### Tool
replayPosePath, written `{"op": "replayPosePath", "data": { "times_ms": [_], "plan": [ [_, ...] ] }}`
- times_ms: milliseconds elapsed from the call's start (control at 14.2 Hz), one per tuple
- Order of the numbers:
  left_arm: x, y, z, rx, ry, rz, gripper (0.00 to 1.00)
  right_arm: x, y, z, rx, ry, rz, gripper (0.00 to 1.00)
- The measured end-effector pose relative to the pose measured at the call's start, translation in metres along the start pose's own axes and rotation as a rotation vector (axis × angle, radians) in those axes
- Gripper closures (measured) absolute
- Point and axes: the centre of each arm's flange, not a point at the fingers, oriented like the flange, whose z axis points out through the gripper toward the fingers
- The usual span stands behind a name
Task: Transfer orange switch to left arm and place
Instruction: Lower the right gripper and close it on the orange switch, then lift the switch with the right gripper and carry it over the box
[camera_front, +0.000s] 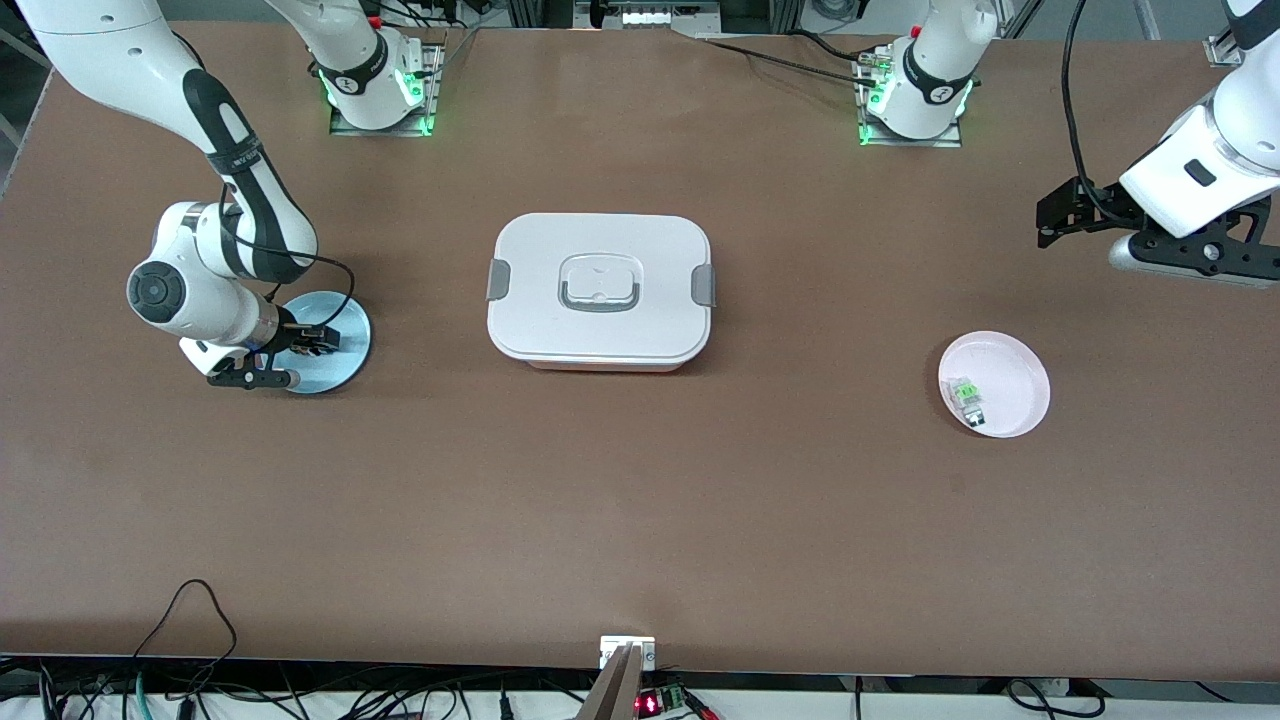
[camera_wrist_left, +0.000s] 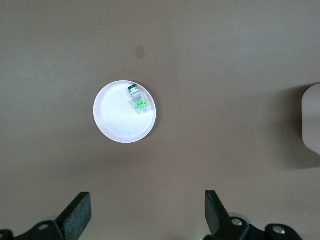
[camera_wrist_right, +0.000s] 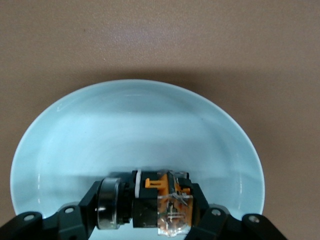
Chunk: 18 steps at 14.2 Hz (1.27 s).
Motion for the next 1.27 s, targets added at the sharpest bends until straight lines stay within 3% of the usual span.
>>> {"op": "replayPosePath", "data": {
  "times_ms": [494,917,1270],
  "plan": [
    [0.001,0.000,0.000,0.000,0.000,0.000,0.00,0.015,-0.004,-0.046,-0.003,0.078,-0.044,0.27],
    [0.001,0.000,0.000,0.000,0.000,0.000,0.00,0.018,-0.035,-0.144,0.000,0.070,-0.098,0.27],
    [0.001,0.001,0.000,-0.014,0.000,0.000,0.00,0.020,-0.073,-0.202,0.069,0.084,-0.137,0.27]
  ]
}}
